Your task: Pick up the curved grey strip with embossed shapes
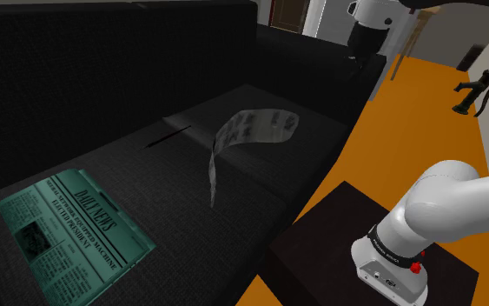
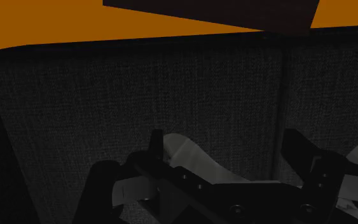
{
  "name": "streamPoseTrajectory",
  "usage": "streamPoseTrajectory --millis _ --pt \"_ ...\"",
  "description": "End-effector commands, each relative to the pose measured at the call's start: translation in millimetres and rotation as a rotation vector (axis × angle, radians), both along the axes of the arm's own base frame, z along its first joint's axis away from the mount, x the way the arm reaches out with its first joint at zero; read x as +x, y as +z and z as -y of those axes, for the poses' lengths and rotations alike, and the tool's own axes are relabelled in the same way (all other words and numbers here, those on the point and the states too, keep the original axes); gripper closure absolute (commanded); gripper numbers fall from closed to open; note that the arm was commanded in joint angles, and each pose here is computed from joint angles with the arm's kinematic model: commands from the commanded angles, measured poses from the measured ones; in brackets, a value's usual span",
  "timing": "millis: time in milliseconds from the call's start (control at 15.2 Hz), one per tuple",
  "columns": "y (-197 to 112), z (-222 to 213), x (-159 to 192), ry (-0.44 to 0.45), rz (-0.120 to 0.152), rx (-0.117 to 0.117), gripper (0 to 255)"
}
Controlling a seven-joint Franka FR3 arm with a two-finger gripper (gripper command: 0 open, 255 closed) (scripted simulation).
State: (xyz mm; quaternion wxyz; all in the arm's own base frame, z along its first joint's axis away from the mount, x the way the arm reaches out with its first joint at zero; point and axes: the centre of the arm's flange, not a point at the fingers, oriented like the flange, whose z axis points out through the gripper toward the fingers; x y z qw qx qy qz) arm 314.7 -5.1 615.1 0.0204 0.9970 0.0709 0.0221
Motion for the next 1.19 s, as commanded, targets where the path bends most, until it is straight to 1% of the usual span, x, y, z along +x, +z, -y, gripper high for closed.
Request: streamPoseTrajectory --millis 0,264,528,792,1122 --pt "0 0 0 0.0 0.0 0.0 0" --pt "-21 -49 4 -0.202 0.014 0.008 0" --pt "-41 -95 19 -0.404 0.028 0.015 0" --pt "-61 -139 43 -0.606 0.043 0.023 0" --pt "-84 -184 84 -0.858 0.06 0.032 0"
